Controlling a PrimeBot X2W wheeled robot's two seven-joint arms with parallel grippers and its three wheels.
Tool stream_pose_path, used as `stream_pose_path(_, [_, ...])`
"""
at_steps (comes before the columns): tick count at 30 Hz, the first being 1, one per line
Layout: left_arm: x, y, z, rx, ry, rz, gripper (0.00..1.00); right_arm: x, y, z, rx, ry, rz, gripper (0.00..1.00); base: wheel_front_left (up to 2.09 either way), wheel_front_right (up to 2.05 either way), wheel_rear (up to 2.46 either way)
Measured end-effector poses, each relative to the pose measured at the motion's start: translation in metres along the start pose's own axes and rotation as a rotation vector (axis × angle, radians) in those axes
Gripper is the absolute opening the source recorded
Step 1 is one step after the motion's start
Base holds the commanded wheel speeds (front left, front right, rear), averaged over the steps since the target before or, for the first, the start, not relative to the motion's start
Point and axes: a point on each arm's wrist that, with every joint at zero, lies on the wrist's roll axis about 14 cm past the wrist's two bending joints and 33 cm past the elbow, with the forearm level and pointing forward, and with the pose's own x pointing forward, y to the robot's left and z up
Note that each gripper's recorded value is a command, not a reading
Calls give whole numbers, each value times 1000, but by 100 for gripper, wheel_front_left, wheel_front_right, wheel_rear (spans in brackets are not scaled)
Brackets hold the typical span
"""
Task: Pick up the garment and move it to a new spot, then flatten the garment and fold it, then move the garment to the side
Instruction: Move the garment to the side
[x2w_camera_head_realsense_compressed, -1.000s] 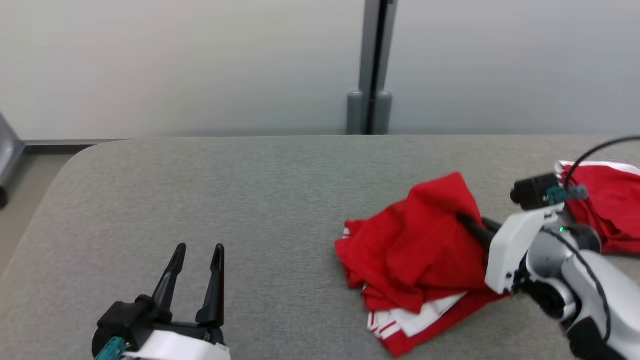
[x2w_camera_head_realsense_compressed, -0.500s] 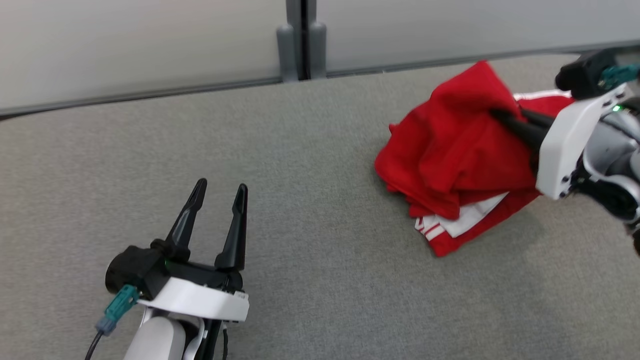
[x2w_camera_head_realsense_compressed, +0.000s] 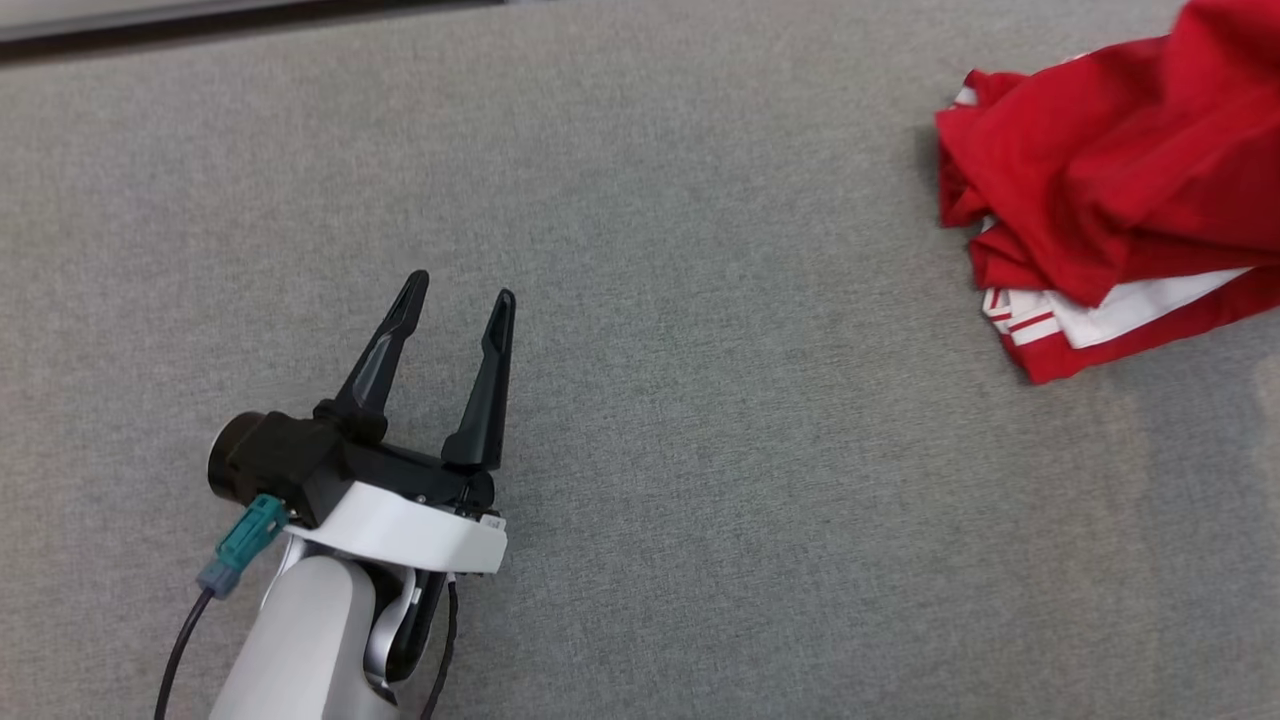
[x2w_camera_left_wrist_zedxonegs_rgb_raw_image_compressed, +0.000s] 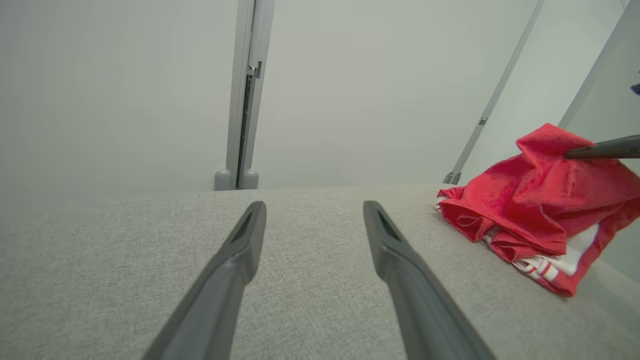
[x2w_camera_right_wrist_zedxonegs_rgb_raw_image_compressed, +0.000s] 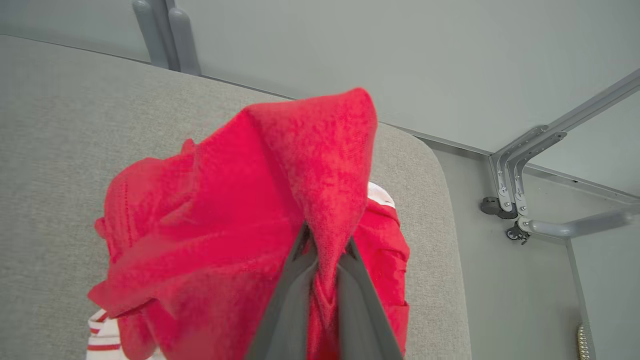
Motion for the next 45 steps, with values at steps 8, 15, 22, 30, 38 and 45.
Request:
stream_pose_path(8, [4,16,-19,1,41,20,100,38,-29,-34,-16,102,-144,100,0,0,0])
stream_pose_path(15, [-1,24,-6,15,19,50,100,39,-35,-51,-22,139,-211,100,0,0,0])
stream_pose_path(22, [-26,32,28,42,-45,111,100,18,-19,2,-2,-105,-199,100,0,0,0])
stream_pose_path(30, [-73,45,85,119,-167,207,100,-32,21,68,83,-459,-117,100,0,0,0])
stream_pose_path(38, [-122,51,122,164,-258,290,100,-85,71,85,208,-677,30,100,0,0,0])
stream_pose_path(45, [-156,60,122,132,-275,378,100,-126,110,63,334,-814,126,100,0,0,0])
